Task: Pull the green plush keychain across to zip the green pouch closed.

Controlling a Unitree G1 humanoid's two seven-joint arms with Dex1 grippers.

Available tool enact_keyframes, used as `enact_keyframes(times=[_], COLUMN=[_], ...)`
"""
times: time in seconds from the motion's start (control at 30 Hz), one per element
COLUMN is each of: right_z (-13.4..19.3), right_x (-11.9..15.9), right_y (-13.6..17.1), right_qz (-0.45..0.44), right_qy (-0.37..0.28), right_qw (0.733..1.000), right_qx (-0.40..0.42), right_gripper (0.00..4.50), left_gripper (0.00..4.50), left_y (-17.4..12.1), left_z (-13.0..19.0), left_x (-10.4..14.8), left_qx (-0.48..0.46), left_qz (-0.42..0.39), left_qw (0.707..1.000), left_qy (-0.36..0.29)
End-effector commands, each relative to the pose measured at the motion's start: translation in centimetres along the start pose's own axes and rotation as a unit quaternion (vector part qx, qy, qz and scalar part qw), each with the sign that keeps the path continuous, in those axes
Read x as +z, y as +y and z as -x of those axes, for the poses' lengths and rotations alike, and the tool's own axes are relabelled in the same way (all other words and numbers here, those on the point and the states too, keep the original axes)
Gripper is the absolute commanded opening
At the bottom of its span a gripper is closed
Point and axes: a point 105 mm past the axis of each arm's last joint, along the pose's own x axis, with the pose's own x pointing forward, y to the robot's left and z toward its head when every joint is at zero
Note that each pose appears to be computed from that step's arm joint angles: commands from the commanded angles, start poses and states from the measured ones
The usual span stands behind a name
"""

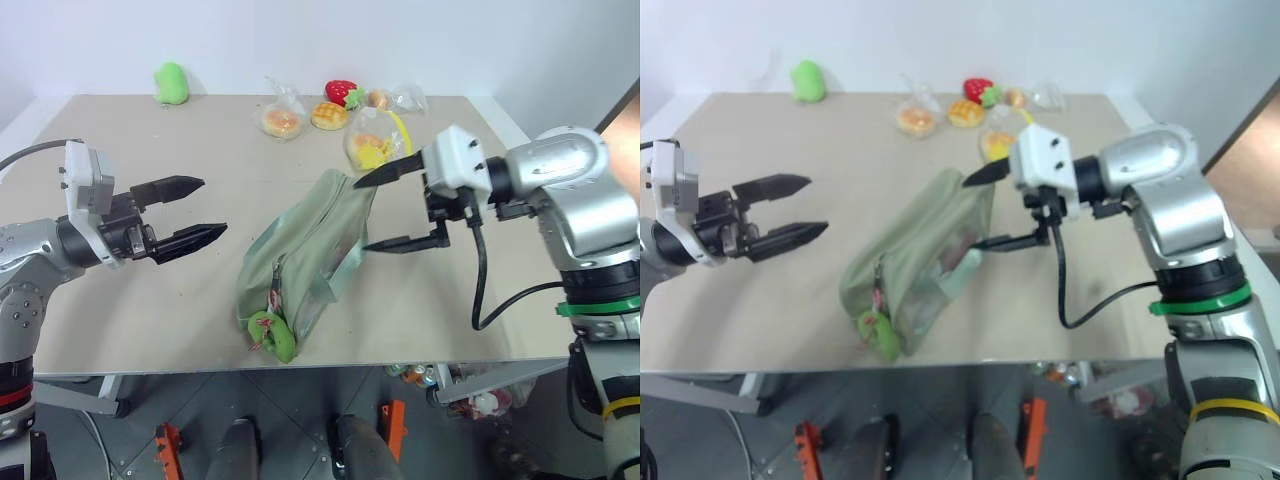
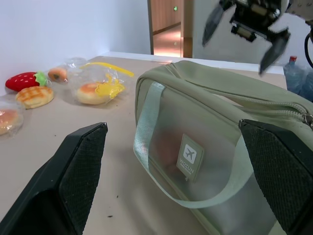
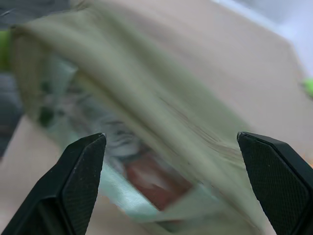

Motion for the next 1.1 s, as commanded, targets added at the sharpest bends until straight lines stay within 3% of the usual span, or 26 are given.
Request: enact_keyframes(times=[0.03,0.27,0.37,0.43,0.5,0.53,0.57,0.73,1.0,1.1], right_z=[-0.5,-2.5,-3.0,-3.1,-3.1,-3.2,-3.1,-3.1,-2.6,-1.5], right_x=[1.7,1.2,0.7,0.3,-0.1,-0.2,-0.4,-1.0,-2.2,-1.8], right_y=[-0.1,-0.4,-0.7,-0.7,-0.8,-0.8,-0.8,-1.0,-1.3,-2.9], right_qz=[0.063,0.08,0.079,0.075,0.072,0.071,0.068,0.06,0.057,0.062], right_qy=[0.001,0.001,0.003,0.005,0.009,0.01,0.011,0.018,0.043,0.045], right_qw=[0.997,0.992,0.992,0.992,0.992,0.992,0.992,0.992,0.993,0.996], right_qx=[0.053,0.096,0.103,0.105,0.106,0.107,0.107,0.107,0.095,0.049], right_gripper=[4.45,4.45,3.64,2.74,2.3,2.3,1.72,0.06,0.02,0.02], left_gripper=[4.5,4.5,4.5,4.5,4.5,4.5,4.5,4.5,4.5,4.5], left_y=[-0.3,-0.2,-0.3,-0.4,-0.5,-0.6,-0.7,-1.0,-0.6,0.0], left_z=[0.0,0.1,0.2,0.2,0.3,0.3,0.2,0.2,0.0,0.1], left_x=[0.6,0.5,0.5,0.6,0.8,0.9,0.9,0.6,0.3,1.3], left_qx=[-0.004,0.005,0.009,0.01,0.009,0.008,0.006,0.0,0.004,0.02], left_qz=[-0.021,-0.022,-0.02,-0.018,-0.016,-0.015,-0.013,-0.012,-0.014,-0.005], left_qw=[1.0,1.0,1.0,1.0,1.0,1.0,1.0,1.0,1.0,0.998], left_qy=[-0.001,-0.007,-0.009,-0.013,-0.017,-0.019,-0.019,-0.015,-0.017,-0.053])
